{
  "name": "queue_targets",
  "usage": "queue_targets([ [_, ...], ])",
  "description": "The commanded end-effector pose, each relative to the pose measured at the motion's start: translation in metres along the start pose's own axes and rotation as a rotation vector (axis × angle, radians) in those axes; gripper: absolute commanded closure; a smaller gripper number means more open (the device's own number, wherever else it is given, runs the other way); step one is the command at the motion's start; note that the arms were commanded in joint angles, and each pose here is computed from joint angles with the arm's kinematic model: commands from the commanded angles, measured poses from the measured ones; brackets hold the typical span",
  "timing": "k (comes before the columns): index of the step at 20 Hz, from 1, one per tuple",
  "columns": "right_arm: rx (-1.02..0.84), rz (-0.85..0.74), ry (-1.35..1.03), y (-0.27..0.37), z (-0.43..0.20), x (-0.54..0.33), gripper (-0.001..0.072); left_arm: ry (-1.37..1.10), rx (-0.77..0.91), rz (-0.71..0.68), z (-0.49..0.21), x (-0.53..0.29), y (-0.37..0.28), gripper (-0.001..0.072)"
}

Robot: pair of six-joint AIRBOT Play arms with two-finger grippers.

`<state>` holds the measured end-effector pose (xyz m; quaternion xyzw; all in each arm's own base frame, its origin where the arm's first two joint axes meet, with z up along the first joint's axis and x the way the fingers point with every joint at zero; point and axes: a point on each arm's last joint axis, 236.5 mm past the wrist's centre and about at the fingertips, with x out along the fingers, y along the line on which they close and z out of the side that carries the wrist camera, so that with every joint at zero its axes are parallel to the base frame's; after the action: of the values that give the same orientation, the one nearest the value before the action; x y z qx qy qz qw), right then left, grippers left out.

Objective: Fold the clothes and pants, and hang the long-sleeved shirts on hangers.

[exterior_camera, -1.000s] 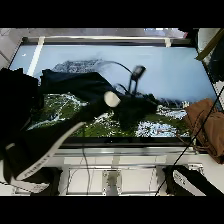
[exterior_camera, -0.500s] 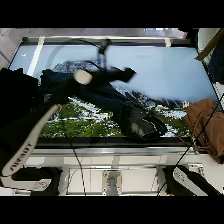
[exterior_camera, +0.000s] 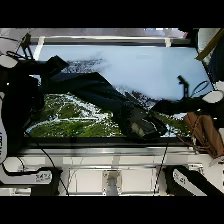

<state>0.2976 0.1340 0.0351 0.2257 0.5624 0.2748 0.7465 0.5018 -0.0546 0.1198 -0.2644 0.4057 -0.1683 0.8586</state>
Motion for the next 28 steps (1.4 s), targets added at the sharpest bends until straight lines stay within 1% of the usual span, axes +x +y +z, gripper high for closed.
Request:
queue_targets([
  [1, -0.053, 0.077, 0.086, 0.043, -0.036, 0.057, 0.0299, 0.051, -0.103, 0.052, -0.008, -0.002, 0.049, 0.0004],
  [3, -0.061, 0.066, 0.098, 0.051, -0.04, 0.079, 0.0299, 0.08, -0.13, 0.058, -0.015, 0.013, 0.062, 0.0004],
  [9, 0.0, 0.054, 0.221, 0.044, -0.063, 0.123, 0.0303, 0.154, -0.187, 0.068, -0.036, 0.041, 0.089, 0.0005],
  [10, -0.003, 0.053, 0.211, 0.045, -0.06, 0.123, 0.033, 0.155, -0.189, 0.07, -0.036, 0.042, 0.091, 0.0004],
  [11, -0.014, 0.056, 0.202, 0.047, -0.056, 0.122, 0.0465, 0.153, -0.191, 0.071, -0.035, 0.042, 0.092, 0.0005],
  [12, -0.028, 0.06, 0.19, 0.051, -0.05, 0.12, 0.0677, 0.149, -0.191, 0.072, -0.035, 0.042, 0.093, 0.0005],
  [14, -0.104, 0.055, 0.167, 0.063, -0.033, 0.108, 0.0675, 0.149, -0.192, 0.073, -0.035, 0.041, 0.094, 0.0005],
  [16, -0.242, -0.007, 0.168, 0.071, -0.014, 0.072, 0.0675, 0.151, -0.194, 0.069, -0.034, 0.032, 0.095, 0.0005],
  [18, -0.311, -0.143, 0.098, 0.068, 0.02, 0.005, 0.0675, 0.133, -0.204, 0.074, -0.028, 0.016, 0.1, 0.0005],
  [21, -0.365, -0.362, -0.167, 0.067, 0.063, -0.129, 0.0676, 0.084, -0.207, 0.085, -0.014, -0.021, 0.103, 0.0005],
  [22, -0.364, -0.426, -0.261, 0.069, 0.062, -0.175, 0.0676, 0.067, -0.203, 0.087, -0.01, -0.034, 0.101, 0.0004],
  [24, -0.327, -0.511, -0.319, 0.063, 0.035, -0.219, 0.0677, 0.047, -0.185, 0.087, -0.006, -0.059, 0.091, 0.0005],
  [26, -0.305, -0.573, -0.25, 0.046, -0.008, -0.229, 0.0676, 0.053, -0.129, 0.077, -0.01, -0.079, 0.075, 0.0004],
  [28, -0.244, -0.608, -0.215, 0.022, -0.035, -0.22, 0.0676, 0.096, -0.073, 0.091, -0.022, -0.095, 0.063, 0.0004],
])
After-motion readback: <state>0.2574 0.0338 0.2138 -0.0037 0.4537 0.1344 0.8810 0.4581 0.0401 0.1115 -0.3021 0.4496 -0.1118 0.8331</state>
